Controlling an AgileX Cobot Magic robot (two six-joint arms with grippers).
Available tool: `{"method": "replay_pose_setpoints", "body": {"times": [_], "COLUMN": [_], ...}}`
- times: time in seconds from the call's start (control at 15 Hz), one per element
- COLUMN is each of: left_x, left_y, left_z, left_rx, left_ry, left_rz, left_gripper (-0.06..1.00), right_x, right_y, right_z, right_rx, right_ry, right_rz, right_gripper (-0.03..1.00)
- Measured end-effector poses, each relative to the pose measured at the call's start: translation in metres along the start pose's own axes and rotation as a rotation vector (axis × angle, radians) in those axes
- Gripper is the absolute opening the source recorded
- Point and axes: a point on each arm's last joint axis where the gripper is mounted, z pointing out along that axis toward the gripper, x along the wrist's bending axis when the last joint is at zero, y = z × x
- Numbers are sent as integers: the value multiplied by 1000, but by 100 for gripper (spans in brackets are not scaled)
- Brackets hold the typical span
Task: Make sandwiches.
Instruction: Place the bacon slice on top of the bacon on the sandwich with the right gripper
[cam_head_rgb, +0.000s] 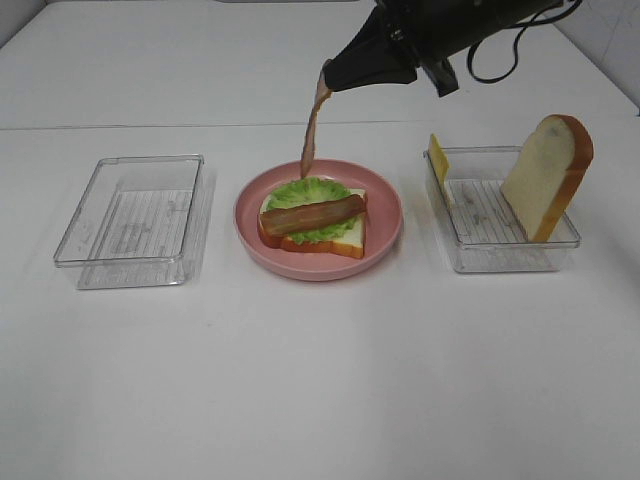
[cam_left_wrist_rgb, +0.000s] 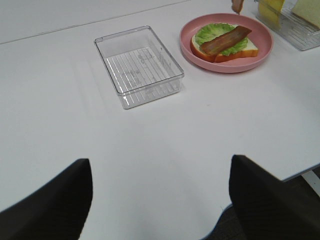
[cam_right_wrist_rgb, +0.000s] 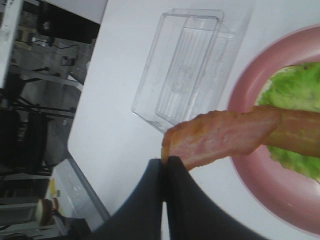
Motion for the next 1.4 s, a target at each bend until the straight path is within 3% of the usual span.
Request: {"method": "replay_pose_setpoints", "body": {"times": [0.07,0.33,0.67,0.87,1.07,1.13,1.4], "left_x": [0,0,0,0,0,0,0], "left_y": [0,0,0,0,0,0,0], "left_z": [0,0,0,0,0,0,0], "left_rx": [0,0,0,0,0,0,0], "left_ry": [0,0,0,0,0,0,0], "left_rz": [0,0,0,0,0,0,0], "left_gripper": [72,72,72,72,72,72,72], "right_x": [-16,-47,-43,-45,-57,-64,-56], "right_y": [5,7,1,-1,-7,-10,-4], "right_z": [19,54,90,94,96,96,77], "right_rx": [-38,-89,-115,-102,-46,-25,-52], "right_ry": [92,204,263,208,71,-17,-172], "right_rz": [49,166,184,163,175,176,116], "right_gripper": [0,0,0,0,0,0,0]}}
